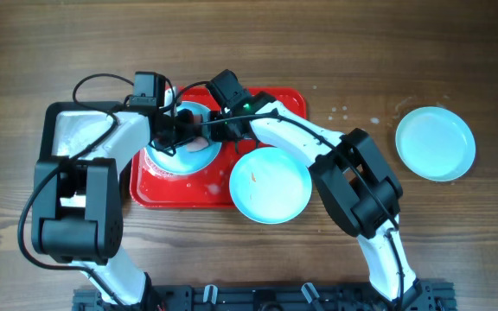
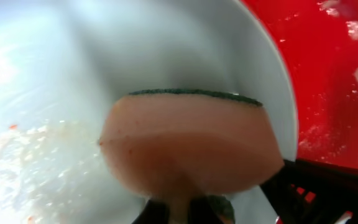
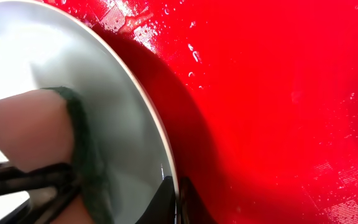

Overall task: Clean dirty plates on tray and stack at the side
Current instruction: 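Lower the sponge onto the held plate with the left gripper, then scrub the held blue plate with the sponge in the left gripper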

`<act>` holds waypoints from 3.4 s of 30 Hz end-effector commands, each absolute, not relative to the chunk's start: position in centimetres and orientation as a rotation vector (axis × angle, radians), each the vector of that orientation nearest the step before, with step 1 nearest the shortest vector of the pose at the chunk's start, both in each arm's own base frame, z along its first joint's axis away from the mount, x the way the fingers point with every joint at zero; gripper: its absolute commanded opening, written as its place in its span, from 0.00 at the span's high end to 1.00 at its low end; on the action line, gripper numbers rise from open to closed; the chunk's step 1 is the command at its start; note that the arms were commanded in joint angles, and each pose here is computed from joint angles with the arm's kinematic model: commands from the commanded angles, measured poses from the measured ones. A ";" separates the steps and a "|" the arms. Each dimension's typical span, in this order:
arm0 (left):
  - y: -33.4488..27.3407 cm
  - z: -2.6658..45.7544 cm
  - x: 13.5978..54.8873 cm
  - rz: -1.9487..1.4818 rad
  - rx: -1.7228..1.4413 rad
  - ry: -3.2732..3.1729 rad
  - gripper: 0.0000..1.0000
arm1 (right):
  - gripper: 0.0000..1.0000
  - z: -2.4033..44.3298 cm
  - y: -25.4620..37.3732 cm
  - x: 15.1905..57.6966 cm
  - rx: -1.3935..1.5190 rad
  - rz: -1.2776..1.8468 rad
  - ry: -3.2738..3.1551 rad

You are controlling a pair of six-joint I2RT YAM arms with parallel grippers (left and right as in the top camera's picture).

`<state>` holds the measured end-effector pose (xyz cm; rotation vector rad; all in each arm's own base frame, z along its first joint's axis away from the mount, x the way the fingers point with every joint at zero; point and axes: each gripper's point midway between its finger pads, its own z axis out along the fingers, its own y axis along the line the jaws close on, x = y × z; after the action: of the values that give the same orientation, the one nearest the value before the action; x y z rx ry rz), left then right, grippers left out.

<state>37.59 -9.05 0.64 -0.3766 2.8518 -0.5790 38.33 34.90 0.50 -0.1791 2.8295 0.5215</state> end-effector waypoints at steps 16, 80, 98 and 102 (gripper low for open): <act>-2.7 -0.6 35.7 -0.418 -0.429 2.976 0.96 | 0.96 -1.6 34.1 38.0 -0.199 0.454 2.866; 1.5 -1.7 39.8 0.306 -0.598 2.787 0.96 | 0.96 -1.5 34.2 38.1 -0.199 0.459 2.860; -13.5 -1.3 35.9 -0.627 0.152 3.003 0.96 | 0.96 -1.6 34.2 38.1 -0.202 0.457 2.862; -10.8 -1.9 31.4 -0.488 0.091 3.222 0.96 | 0.96 -1.6 34.2 38.1 -0.202 0.458 2.862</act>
<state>35.47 -12.40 0.51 0.0838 3.0398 -0.5700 38.61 34.52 0.49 -0.1731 2.8301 0.5111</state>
